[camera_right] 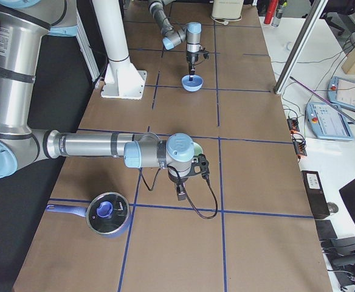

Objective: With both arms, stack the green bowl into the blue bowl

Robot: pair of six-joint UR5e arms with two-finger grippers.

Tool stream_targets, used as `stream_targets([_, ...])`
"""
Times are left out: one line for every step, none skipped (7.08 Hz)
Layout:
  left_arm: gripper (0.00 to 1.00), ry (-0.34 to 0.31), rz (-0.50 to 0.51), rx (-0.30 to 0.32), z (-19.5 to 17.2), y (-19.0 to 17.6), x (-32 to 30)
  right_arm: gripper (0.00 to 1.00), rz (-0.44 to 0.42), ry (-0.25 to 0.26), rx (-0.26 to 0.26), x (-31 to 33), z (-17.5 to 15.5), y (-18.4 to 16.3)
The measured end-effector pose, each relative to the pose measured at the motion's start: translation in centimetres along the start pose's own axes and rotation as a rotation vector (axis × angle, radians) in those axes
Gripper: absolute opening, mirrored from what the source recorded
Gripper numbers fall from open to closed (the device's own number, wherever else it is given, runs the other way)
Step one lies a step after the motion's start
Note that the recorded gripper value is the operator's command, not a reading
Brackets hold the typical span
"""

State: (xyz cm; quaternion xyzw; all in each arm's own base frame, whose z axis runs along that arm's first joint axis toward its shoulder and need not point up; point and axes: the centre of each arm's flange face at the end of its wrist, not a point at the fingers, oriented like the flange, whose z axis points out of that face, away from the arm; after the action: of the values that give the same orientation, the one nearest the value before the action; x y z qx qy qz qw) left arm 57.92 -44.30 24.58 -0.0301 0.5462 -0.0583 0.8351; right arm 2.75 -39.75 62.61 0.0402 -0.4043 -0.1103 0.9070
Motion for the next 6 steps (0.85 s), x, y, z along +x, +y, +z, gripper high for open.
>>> stream_targets([0.1,-0.004,-0.001,0.004,0.1,-0.1,-0.1,1.0,-0.001,0.0,0.0,0.0,0.0,0.0])
stream_targets([0.56,-0.012,-0.003,0.01,0.1,-0.2,-0.2,1.0,-0.002,0.0,-0.001,0.0,0.0,0.0])
stream_targets([0.73,-0.024,-0.006,0.014,0.2,-0.3,-0.4,1.0,-0.002,0.0,-0.001,-0.1,0.0,0.0])
stream_targets([0.84,-0.03,-0.006,0.021,0.3,-0.4,-0.4,1.0,-0.005,0.0,-0.001,-0.2,0.1,-0.1])
stream_targets([0.84,-0.031,-0.007,0.032,0.0,-0.7,-0.5,1.0,-0.009,-0.001,-0.002,-0.4,0.1,-0.2])
stream_targets([0.85,-0.02,-0.006,0.046,-1.0,-1.1,-0.3,1.0,-0.005,-0.013,0.002,-1.2,0.4,-0.6])
